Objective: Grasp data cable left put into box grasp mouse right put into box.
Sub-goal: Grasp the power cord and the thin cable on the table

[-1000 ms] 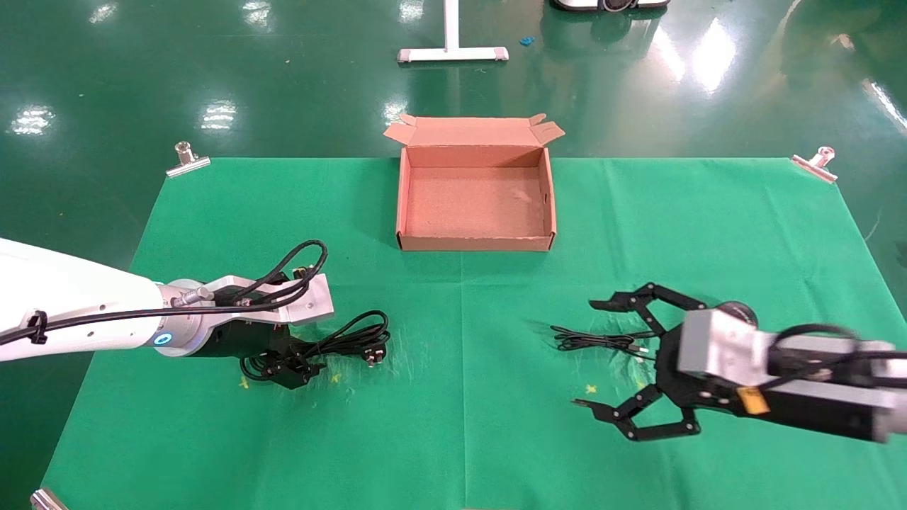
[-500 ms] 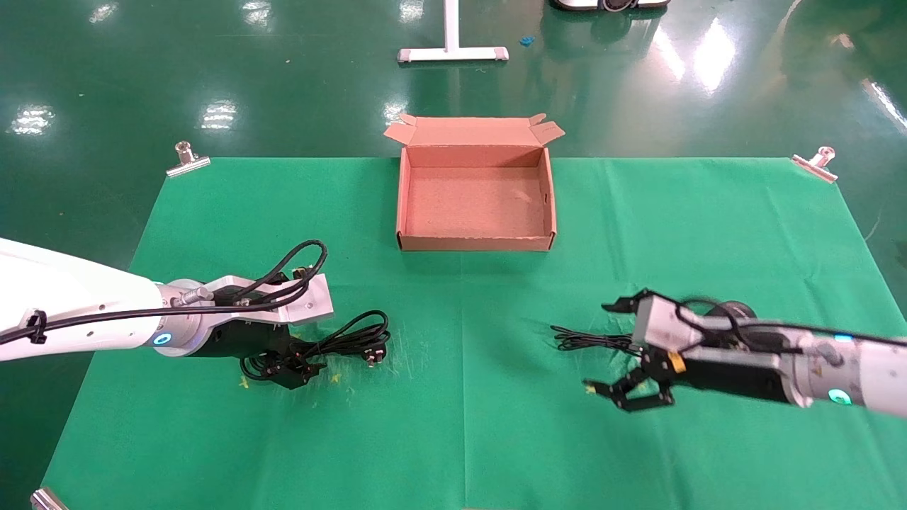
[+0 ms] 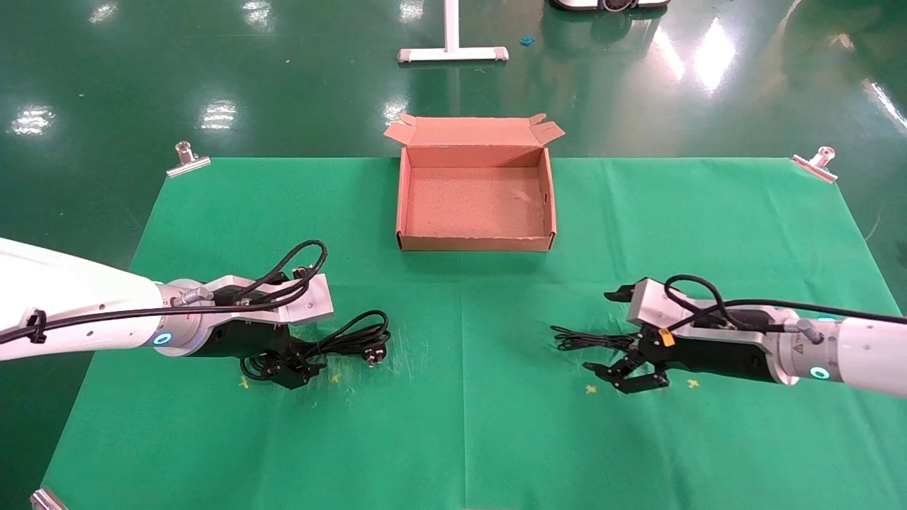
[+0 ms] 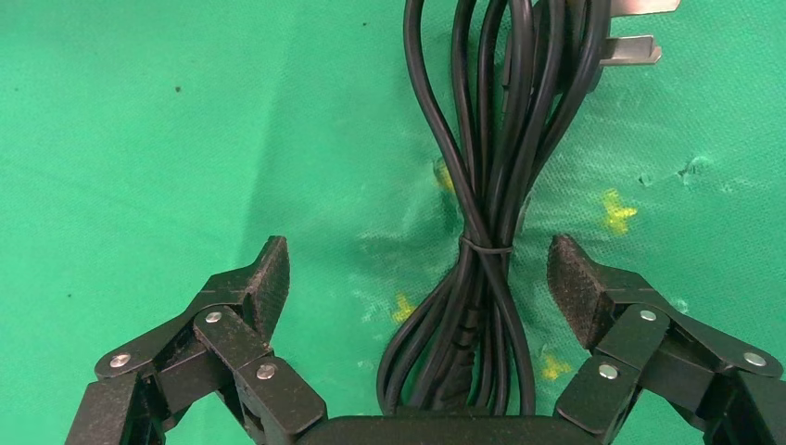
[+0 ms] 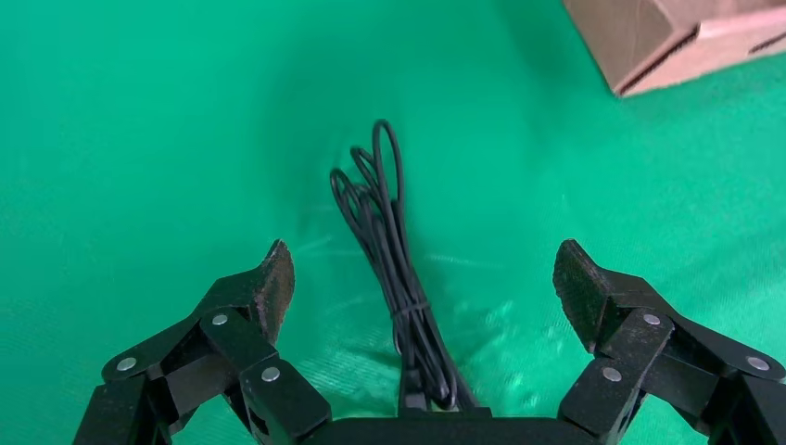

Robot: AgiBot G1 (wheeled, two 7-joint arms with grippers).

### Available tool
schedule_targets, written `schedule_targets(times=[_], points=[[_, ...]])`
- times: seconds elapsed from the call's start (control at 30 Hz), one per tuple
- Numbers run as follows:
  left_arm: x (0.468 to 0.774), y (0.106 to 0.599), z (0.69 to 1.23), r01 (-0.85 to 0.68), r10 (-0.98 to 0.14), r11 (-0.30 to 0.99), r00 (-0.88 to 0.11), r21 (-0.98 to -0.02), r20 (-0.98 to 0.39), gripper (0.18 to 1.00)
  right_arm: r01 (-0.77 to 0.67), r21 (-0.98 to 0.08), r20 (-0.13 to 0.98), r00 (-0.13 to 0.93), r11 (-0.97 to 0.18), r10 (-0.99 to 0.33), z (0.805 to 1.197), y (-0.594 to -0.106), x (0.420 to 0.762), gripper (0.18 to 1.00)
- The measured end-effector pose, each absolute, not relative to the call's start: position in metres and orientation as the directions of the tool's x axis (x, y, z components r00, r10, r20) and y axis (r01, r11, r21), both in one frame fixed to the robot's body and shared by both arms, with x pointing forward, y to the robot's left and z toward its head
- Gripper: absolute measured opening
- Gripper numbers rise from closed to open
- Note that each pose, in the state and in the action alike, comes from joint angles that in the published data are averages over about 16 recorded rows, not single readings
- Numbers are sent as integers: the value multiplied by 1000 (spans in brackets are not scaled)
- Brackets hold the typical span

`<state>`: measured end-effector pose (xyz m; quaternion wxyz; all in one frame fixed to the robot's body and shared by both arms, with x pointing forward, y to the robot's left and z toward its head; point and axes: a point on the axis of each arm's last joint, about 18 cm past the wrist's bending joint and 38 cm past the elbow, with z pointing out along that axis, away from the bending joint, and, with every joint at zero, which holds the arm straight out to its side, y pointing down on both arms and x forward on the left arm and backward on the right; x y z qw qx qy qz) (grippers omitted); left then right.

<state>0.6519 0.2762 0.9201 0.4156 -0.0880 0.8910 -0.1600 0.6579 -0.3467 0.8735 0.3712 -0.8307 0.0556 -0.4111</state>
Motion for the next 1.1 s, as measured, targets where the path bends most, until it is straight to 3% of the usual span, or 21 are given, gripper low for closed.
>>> schedule_targets(times=[0.5, 0.73, 1.1], points=[[652, 276, 920, -24, -290, 933, -639, -359, -712, 986, 187, -665, 640, 643, -723, -421, 868, -353, 664, 992], [652, 276, 920, -24, -290, 933, -639, -359, -712, 943, 192, -664, 640, 646, -722, -417, 868, -352, 663, 950], [652, 276, 920, -23, -290, 933, -640, -360, -711, 773, 196, -664, 640, 648, -721, -413, 869, -351, 662, 800]])
